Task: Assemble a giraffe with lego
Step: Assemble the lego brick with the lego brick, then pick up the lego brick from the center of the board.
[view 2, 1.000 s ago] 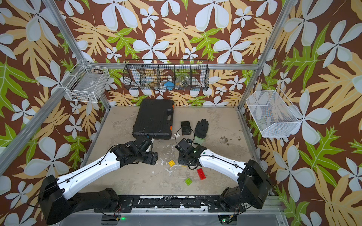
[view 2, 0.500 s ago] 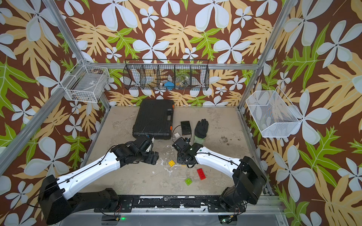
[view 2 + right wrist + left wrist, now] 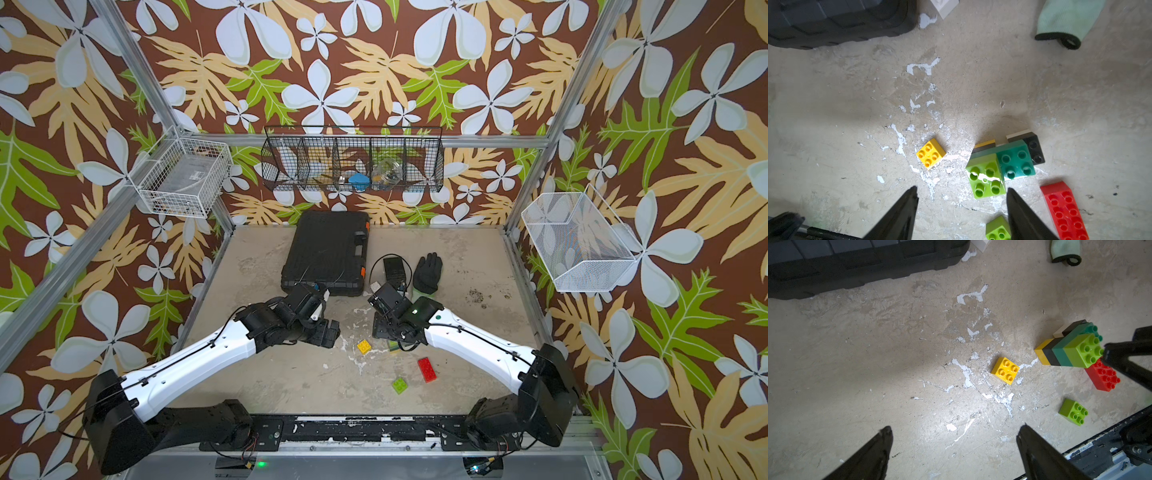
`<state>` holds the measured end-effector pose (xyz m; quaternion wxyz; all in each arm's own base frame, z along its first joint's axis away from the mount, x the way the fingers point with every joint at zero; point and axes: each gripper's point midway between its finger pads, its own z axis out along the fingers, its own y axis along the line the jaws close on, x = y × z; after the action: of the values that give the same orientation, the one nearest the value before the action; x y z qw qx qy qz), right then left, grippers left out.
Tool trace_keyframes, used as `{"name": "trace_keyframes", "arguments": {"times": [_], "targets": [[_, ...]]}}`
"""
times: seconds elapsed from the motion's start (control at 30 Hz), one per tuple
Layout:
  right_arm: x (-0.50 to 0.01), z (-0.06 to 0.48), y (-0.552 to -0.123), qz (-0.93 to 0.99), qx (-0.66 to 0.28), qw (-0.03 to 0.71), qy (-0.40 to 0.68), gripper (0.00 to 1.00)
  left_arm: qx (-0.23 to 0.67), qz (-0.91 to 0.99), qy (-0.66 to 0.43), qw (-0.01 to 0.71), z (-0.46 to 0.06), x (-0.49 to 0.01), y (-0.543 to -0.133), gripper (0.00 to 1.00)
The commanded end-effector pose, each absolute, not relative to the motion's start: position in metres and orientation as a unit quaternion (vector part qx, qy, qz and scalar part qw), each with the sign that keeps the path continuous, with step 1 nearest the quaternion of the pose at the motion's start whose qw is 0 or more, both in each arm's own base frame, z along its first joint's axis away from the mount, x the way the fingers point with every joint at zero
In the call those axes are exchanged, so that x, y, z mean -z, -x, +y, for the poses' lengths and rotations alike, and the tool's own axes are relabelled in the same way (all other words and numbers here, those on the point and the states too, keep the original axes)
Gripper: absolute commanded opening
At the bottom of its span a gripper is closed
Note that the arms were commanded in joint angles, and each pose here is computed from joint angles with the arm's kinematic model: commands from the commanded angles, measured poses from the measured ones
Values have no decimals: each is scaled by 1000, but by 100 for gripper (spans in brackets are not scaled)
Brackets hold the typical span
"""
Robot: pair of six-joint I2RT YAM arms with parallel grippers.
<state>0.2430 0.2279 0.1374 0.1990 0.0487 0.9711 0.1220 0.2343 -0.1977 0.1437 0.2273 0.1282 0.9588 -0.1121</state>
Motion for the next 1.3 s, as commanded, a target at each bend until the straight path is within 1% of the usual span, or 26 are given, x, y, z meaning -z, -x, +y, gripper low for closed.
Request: {"name": "trace_keyframes", "arguments": {"times": [0.0,0.07,0.2,0.3,0.4,0.63,0.87,1.0,1.27], "targets": [[-143,218,-243,969,-113,213,-62,73,109,961,-128,220,-196,-143,-233,97],[-146,213,-240,968,-112,217,-65,74,113,962,-125,214,-198,-142,-232,98],[-151,193,-226,965,-110,224,-79,82,136,966,-113,190,-212,-135,-231,98],[-147,172,-211,961,-115,234,-94,87,148,968,-102,174,-225,-127,-232,98],[-138,159,-205,957,-129,237,-104,89,155,971,-94,158,-243,-113,-229,98],[-137,140,-223,958,-141,237,-83,91,142,978,-89,127,-282,-76,-218,97],[-131,104,-247,949,-177,241,-105,90,119,985,-57,108,-299,-54,-220,94],[-109,84,-254,956,-156,226,-102,90,123,987,-28,103,-306,-50,-220,92],[-80,72,-259,964,-131,214,-93,89,129,985,30,108,-319,-46,-234,86]]}}
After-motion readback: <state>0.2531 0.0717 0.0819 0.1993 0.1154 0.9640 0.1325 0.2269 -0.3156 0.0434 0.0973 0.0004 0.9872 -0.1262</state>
